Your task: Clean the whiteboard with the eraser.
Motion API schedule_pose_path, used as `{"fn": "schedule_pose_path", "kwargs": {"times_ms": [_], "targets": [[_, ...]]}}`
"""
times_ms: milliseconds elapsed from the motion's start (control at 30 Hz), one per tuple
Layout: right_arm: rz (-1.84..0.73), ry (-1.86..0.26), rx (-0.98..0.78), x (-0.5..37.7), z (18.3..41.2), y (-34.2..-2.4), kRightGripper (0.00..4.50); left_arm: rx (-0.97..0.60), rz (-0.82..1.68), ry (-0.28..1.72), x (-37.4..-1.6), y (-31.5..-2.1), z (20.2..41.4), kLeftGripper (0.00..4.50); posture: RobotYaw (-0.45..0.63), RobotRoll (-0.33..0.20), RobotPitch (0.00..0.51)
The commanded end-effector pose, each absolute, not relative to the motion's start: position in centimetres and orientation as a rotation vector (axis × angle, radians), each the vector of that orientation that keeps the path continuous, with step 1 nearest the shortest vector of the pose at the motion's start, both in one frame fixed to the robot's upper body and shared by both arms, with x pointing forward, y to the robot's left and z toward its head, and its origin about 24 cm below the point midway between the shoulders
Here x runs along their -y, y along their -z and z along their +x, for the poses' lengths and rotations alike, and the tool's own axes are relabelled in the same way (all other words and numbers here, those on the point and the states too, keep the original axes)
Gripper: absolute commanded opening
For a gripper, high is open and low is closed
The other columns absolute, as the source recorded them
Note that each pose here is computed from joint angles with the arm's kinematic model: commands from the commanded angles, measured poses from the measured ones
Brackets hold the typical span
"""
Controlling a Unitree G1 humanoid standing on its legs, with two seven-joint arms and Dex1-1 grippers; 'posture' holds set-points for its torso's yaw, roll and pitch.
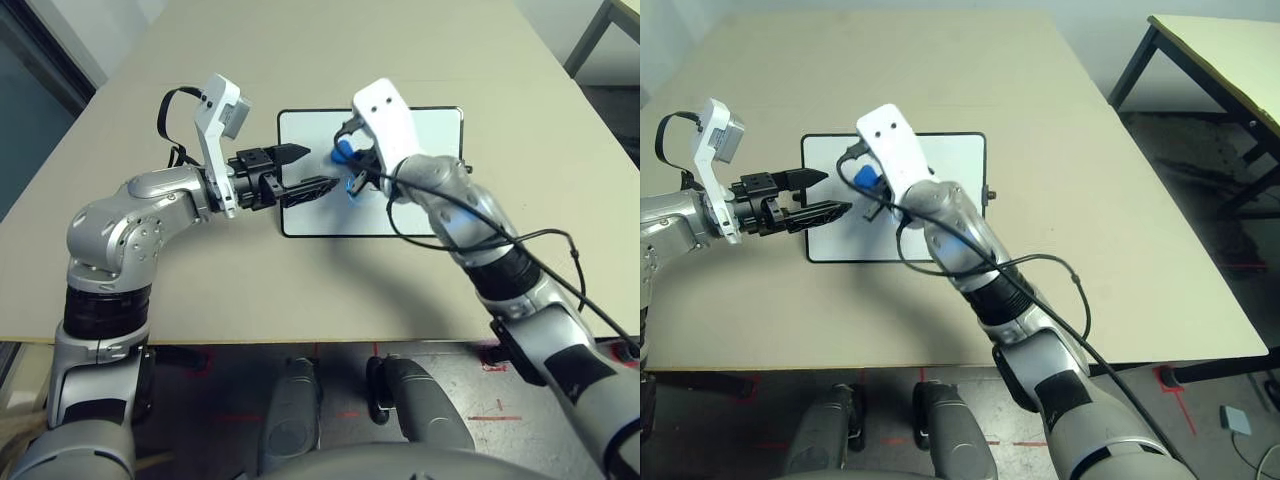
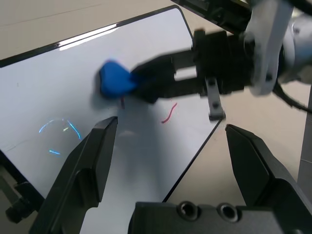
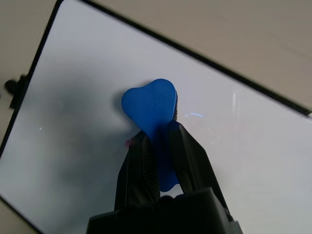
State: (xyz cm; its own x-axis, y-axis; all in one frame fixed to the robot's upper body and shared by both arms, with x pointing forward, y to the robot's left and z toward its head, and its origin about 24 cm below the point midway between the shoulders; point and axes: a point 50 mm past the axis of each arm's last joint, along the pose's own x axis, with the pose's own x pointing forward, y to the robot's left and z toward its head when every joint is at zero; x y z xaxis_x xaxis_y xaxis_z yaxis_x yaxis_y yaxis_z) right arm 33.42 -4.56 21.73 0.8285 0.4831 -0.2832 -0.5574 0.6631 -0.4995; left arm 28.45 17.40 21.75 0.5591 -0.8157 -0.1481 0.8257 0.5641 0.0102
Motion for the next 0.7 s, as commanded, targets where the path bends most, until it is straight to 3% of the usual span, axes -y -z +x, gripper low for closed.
{"fn": "schedule_pose_path", "kwargs": {"times_ms": [33,433,700], "targets": [[-0.593,-0.552,-0.114,4.8,33.8,-22.3,0.46,-0.136,0.09,0.984,-17.1,-21.6,28.3,4.5,0.05,0.0,0.165],[-0.59,-0.74,-0.235,2.3,31.0,-18.2,0.44,-0.136,0.087,0.981,-17.1,-21.6,28.3,4.5,0.06,0.0,0.17],[-0.595,-0.683,-0.182,2.5,32.5,-19.1,0.44,-0.138,0.089,0.979,-17.2,-21.6,28.3,4.5,0.06,0.0,0.17]]}}
